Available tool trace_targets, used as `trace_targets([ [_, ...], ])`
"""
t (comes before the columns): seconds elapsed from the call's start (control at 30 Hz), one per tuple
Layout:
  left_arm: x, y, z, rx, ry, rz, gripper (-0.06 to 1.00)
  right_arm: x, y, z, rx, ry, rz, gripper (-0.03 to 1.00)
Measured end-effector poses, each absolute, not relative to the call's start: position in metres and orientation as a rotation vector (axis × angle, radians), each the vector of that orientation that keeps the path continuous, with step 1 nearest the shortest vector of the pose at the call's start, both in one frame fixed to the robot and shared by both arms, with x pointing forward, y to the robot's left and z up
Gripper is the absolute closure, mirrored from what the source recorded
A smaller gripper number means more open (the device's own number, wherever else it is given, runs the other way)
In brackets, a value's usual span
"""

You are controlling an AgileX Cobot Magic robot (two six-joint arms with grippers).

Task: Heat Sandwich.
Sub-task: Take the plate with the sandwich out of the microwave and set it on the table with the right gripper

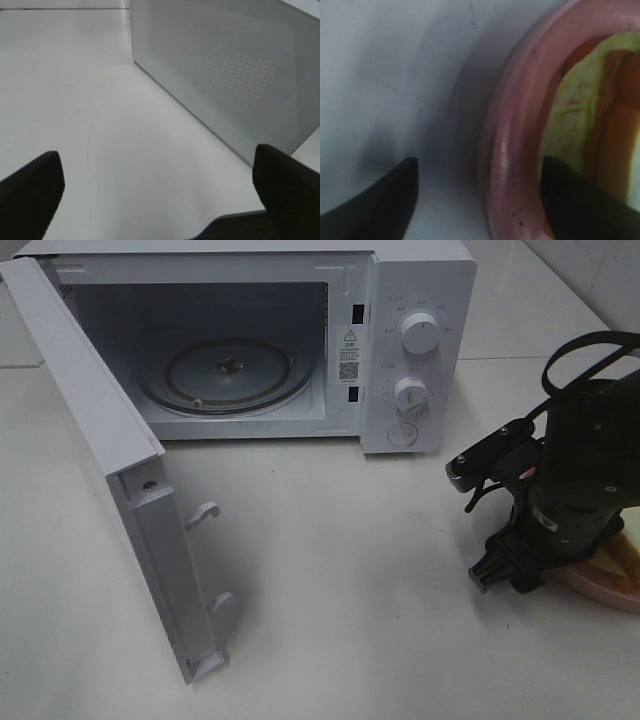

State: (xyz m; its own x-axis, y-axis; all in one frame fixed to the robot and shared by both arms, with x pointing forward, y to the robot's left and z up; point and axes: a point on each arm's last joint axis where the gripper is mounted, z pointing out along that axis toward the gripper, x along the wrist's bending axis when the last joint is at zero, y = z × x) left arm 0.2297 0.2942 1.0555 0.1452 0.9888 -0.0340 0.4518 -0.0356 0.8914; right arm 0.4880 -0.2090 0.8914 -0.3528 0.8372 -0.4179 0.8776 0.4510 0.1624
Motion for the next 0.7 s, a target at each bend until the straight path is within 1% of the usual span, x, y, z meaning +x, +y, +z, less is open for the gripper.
trace_targets([
  [0.03,0.23,0.294,1.055,1.612,1.422,0.836,-0.02,0.487,-0.208,0.894,1.436,2.278,-0.116,0.24],
  [0.07,0.23,0.294,1.055,1.612,1.422,0.836,-0.02,0.486,-0.208,0.896,1.433,2.284,-0.112,0.21],
  [0.1,0.23,0.294,1.055,1.612,1.422,0.836,-0.02,0.486,-0.208,0.896,1.433,2.284,-0.112,0.21],
  [0.17,0.23,0.294,1.055,1.612,1.422,0.836,-0.02,0.485,-0.208,0.902,1.433,2.29,-0.087,0.16],
  [0.2,0.23,0.294,1.055,1.612,1.422,0.836,-0.02,0.484,-0.208,0.905,1.435,2.289,-0.076,0.15],
  [0.43,0.23,0.294,1.055,1.612,1.422,0.836,-0.02,0.477,-0.209,0.923,1.444,2.305,-0.04,0.13],
  [0.7,0.23,0.294,1.055,1.612,1.422,0.836,-0.02,0.459,-0.212,0.96,1.474,2.324,0.054,0.15],
])
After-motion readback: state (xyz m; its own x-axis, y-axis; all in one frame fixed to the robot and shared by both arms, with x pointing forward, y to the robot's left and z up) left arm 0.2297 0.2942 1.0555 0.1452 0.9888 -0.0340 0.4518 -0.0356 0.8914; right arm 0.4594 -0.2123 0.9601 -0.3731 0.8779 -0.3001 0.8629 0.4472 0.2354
